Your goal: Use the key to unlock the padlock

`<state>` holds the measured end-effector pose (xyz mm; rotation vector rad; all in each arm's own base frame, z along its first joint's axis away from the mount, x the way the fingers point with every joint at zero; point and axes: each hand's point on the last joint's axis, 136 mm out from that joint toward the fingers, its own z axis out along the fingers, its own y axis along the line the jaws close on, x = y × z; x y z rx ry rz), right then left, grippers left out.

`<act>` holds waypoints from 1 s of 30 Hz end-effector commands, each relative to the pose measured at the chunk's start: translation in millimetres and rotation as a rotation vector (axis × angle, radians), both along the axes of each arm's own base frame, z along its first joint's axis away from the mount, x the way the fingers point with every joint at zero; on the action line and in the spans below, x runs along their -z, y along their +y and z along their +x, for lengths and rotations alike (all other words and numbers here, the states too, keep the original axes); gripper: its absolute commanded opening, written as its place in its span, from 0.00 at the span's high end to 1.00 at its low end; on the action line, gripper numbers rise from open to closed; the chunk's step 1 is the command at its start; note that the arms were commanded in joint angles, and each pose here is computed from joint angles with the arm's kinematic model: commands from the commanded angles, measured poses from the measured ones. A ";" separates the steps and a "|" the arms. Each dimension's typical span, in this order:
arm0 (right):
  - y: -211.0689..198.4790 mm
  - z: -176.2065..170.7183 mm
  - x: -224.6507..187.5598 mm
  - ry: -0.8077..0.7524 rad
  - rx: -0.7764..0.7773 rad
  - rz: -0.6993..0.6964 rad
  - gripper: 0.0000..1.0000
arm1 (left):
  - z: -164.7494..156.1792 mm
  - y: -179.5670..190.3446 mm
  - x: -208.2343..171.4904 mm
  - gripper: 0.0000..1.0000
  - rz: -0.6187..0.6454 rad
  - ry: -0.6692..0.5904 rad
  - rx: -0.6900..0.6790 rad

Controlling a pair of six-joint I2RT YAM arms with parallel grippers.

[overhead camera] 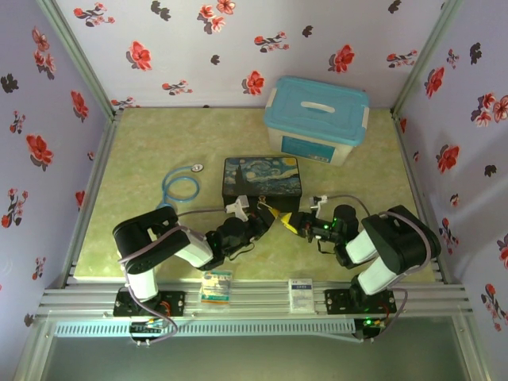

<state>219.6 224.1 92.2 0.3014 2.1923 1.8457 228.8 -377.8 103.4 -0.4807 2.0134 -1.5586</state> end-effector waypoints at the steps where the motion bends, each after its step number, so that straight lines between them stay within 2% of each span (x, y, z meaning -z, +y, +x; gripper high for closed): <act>1: 1.5 7.5 -7.5 -0.052 -0.019 0.015 1.00 | -3.0 -18.0 -31.4 1.00 -0.105 -0.046 0.050; 10: -4.0 29.7 -18.7 -0.052 -0.004 0.049 1.00 | -9.6 -24.9 -39.9 1.00 -0.140 -0.042 0.080; 19: 27.0 10.2 -30.7 -0.006 -0.113 0.092 1.00 | -8.7 -34.9 -47.1 1.00 -0.157 -0.059 0.096; 27: 28.2 12.8 -12.7 0.060 -0.090 0.071 1.00 | -9.3 -35.9 -51.6 1.00 -0.172 -0.060 0.101; 30: 25.6 15.5 -0.5 0.148 -0.033 0.066 1.00 | -8.9 -35.4 -54.6 1.00 -0.175 -0.067 0.098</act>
